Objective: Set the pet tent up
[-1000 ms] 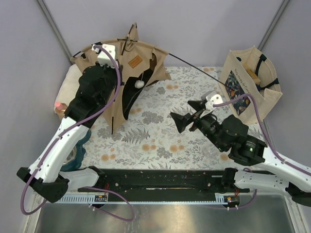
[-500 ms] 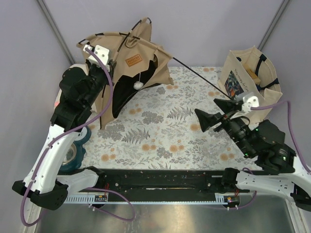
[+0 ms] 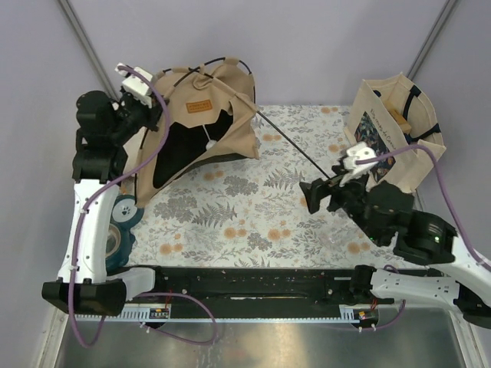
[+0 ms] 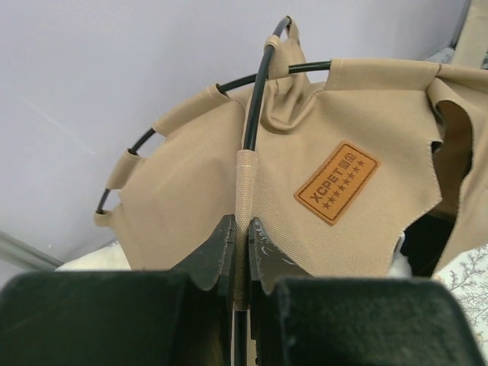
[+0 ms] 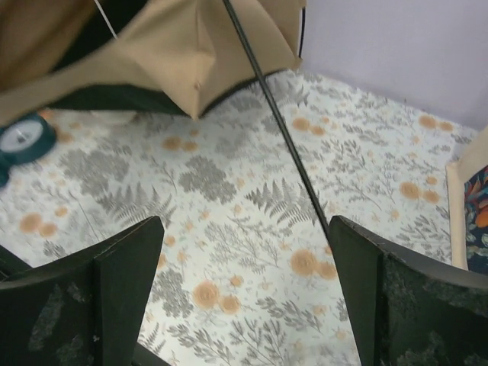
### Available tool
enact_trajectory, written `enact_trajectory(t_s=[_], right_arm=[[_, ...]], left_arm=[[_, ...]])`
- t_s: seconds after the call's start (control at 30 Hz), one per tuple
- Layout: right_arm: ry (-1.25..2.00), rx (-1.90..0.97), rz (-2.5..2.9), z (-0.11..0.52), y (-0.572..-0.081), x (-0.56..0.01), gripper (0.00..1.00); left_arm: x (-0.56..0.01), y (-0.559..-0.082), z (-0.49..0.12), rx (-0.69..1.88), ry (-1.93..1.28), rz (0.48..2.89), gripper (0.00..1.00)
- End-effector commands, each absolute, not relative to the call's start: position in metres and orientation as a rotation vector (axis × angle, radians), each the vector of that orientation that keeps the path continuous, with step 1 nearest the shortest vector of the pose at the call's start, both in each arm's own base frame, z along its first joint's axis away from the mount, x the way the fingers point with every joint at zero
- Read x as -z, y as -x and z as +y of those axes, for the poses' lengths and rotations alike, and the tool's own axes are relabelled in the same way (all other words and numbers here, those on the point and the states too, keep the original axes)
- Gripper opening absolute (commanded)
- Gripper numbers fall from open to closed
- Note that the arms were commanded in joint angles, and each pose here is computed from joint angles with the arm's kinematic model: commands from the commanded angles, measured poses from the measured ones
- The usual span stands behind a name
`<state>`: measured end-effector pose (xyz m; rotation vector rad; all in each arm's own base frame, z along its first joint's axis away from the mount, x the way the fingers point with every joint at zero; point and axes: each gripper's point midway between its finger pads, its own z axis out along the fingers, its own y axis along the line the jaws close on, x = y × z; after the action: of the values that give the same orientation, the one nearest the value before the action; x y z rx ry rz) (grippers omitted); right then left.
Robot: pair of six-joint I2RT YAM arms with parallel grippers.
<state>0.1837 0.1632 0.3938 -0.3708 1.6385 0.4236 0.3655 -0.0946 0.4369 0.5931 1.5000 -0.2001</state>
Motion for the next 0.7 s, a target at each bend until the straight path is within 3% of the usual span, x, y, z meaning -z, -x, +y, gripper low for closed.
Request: enact_trajectory(t_s=[0.0, 0.2, 0.5, 0.67], right_arm=[[0.450, -0.313, 1.747, 0.172, -0.189, -0.363, 0.99], [0.452, -0.187, 1.834, 0.174, -0.204, -0.334, 0.99], [0.431, -0.223, 1.788, 0.165, -0.201, -0.355, 0.99], [0.435, -0.191, 1.887, 0.166, -0.210, -0.324, 0.99]], left_arm=[[-0.491, -0.351, -0.082, 0.293, -0.632, 1.294, 0.00], [-0.477, -0.346, -0.072, 0.342, -0.679, 1.317, 0.00], [-0.471, -0.336, -0.074, 0.372, -0.729, 1.296, 0.00], [-0.473, -0.326, -0.079, 0.391, -0.784, 1.285, 0.00]])
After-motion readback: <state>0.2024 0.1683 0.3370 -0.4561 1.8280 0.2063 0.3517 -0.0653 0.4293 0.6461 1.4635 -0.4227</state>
